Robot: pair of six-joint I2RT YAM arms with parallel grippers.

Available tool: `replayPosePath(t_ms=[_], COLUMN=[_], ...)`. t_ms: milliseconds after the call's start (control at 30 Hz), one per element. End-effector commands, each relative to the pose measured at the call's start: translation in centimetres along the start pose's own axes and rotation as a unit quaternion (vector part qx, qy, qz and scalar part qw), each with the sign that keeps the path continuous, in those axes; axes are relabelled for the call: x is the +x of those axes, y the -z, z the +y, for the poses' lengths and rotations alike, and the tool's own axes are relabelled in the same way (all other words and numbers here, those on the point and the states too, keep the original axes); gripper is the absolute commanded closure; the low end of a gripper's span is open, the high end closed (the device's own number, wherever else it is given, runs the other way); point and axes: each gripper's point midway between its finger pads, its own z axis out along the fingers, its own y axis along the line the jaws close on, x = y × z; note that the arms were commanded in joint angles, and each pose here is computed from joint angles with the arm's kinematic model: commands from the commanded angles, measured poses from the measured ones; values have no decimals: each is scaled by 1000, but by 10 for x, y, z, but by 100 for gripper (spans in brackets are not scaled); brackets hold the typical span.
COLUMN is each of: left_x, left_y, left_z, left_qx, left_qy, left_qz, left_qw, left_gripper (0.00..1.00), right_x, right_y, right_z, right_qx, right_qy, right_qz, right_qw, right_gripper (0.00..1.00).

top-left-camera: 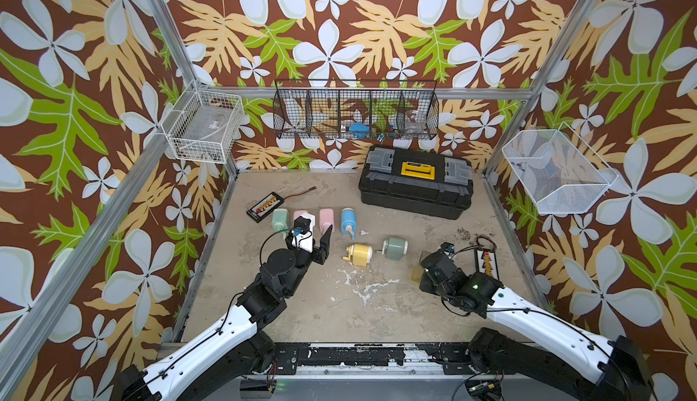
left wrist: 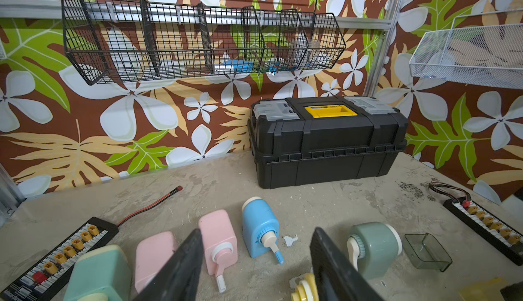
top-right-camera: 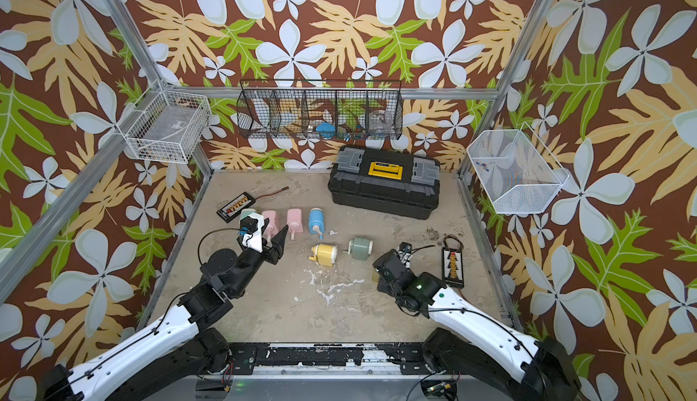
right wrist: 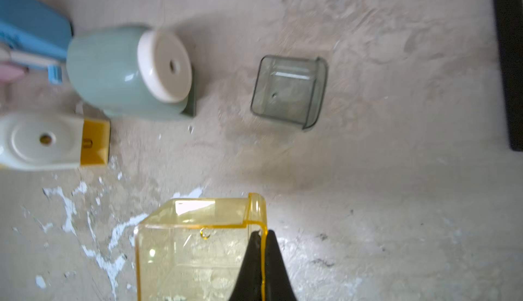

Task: Put the tray back into the pencil sharpener
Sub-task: Pick up the container from the center of the board, then place the container at the center of the board.

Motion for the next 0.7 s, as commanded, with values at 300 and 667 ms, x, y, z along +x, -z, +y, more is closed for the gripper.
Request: replayPosePath(t_ms=[300, 667], left_x=[1, 6], left_y=[-2, -6], left_z=[1, 0], left_qx=[-6, -7], left_qy=[-6, -15], left_qz=[6, 18], left_qw=[1000, 1000], left_gripper=[37, 37], right_x=[38, 45], right_y=[-27, -40], right_z=[17, 24], right_qx=[58, 56], right_qy=[121, 131], right_qz=[49, 63], right_qw=[990, 988], right_gripper=[100, 96])
